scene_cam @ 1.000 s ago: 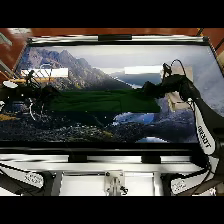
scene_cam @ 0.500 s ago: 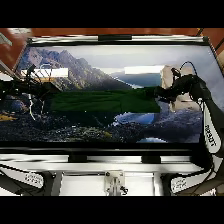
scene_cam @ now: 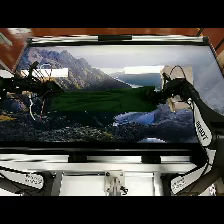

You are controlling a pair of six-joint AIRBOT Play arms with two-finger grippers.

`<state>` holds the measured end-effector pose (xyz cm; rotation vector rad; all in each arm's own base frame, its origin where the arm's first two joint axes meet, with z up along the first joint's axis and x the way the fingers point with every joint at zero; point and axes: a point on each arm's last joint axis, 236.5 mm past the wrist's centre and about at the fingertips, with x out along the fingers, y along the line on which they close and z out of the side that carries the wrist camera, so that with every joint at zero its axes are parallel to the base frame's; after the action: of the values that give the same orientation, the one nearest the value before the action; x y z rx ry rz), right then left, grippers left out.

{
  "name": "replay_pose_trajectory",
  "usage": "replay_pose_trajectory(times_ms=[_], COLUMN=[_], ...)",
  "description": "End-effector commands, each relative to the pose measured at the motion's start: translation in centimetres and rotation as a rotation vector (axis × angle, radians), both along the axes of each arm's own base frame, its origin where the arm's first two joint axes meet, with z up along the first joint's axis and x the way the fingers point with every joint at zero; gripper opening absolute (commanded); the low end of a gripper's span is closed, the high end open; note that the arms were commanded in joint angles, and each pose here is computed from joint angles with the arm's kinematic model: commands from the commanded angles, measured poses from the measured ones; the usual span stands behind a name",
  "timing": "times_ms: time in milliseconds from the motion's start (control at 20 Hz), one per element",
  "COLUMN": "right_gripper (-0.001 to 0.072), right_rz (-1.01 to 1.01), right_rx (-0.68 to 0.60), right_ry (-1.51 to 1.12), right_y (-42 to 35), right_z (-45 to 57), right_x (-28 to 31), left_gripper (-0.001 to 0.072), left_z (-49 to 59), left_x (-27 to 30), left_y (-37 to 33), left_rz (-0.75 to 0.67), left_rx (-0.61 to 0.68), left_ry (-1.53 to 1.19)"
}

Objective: Fold the shirts.

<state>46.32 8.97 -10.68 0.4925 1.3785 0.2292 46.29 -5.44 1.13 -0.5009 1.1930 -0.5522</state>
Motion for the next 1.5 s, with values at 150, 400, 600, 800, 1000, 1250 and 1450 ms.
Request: replay_pose_trajectory(times_ms=[150,400,600,800,1000,1250,1450], right_gripper=[0.0067,0.0066,0.0066,0.0066,0.0066,0.0066,0.0066], right_rz=[0.015,0.011,0.028,0.025,0.029,0.037,0.045], right_rx=[0.000,0.047,0.071,0.083,0.086,0.096,0.105], right_ry=[-0.123,-0.221,-0.215,-0.242,-0.290,-0.313,-0.327], right_y=[0.7,1.8,2.4,2.7,2.8,3.1,3.4], right_z=[6.2,16.3,21.1,24.9,27.8,29.4,30.9], right_x=[0.7,-2.1,-6.1,-9.0,-11.2,-12.7,-14.6], left_gripper=[0.0566,0.0114,0.0101,0.0065,0.0052,0.0052,0.0052], left_z=[0.3,0.0,0.1,-0.1,-0.7,-1.7,-3.1], left_x=[-0.6,-2.3,-2.5,-4.6,-6.0,-9.2,-11.3], left_y=[-3.7,-11.0,-17.3,-21.6,-23.2,-31.1,-36.3], left_rz=[-0.082,-0.185,-0.224,-0.293,-0.308,-0.324,-0.314], left_rx=[0.002,-0.009,0.001,0.002,-0.023,-0.156,-0.230], left_ry=[-0.007,0.030,-0.026,-0.028,0.005,0.036,0.084])
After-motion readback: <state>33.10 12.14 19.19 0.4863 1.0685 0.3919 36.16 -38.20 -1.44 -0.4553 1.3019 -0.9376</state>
